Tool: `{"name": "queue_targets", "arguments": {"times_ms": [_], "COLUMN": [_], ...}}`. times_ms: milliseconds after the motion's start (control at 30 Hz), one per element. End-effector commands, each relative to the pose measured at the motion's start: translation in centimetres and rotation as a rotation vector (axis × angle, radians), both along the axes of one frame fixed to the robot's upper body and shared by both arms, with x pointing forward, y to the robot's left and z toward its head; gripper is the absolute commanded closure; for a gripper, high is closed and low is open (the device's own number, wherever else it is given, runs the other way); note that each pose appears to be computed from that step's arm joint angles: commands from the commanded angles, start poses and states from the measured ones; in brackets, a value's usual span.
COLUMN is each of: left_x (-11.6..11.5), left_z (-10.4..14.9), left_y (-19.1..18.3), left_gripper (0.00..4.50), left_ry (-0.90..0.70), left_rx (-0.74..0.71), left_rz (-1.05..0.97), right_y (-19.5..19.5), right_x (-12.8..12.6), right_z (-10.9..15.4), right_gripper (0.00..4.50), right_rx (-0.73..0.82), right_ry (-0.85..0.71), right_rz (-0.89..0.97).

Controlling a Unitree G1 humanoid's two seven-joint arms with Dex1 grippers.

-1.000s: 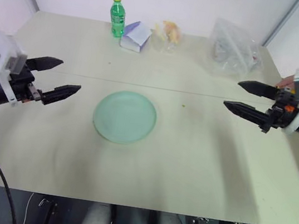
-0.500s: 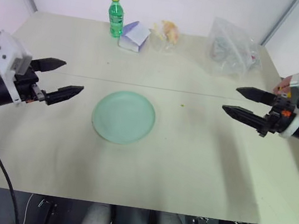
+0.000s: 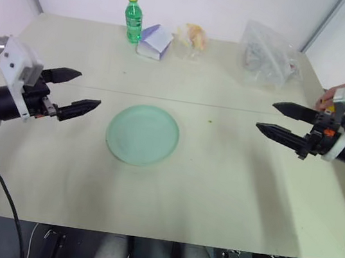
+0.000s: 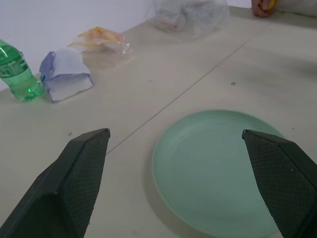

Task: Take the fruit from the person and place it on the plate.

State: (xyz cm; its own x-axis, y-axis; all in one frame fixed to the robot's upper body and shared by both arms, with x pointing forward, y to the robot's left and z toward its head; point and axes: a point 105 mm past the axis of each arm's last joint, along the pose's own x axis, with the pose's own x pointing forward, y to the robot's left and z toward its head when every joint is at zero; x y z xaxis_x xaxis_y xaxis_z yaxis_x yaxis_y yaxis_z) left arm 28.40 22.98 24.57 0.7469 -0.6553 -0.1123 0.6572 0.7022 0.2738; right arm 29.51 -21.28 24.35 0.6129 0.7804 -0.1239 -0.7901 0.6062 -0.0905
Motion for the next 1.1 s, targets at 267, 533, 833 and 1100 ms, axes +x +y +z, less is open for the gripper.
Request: {"name": "queue_targets", "arguments": {"times_ms": [267,533,833,1100], "left_x": [-0.1,0.0,0.2,2.0], "left_z": [1.2,1.2,1.7,3.0], "left_y": [-0.7,-0.9,-1.1,-3.6], "left_gripper": [0.02,0.02,0.02,0.02], "left_ry": [-0.057,-0.066,-0.091,-0.085], "left_rx": [0.019,0.015,-0.013,-0.455], "left_rz": [-0.035,-0.039,-0.037,-0.087], "right_y": [-0.1,-0.2,0.1,1.2], "right_x": [-0.6,-0.5,-0.5,0.1], "right_z": [1.7,2.0,2.0,3.3], "right_gripper": [0.0,0.0,0.0,0.0], "right_rx": [0.005,0.011,0.013,0.053], "right_ry": [-0.076,-0.087,-0.085,-0.134], "right_rz": [0.006,-0.002,0.004,0.01]}}
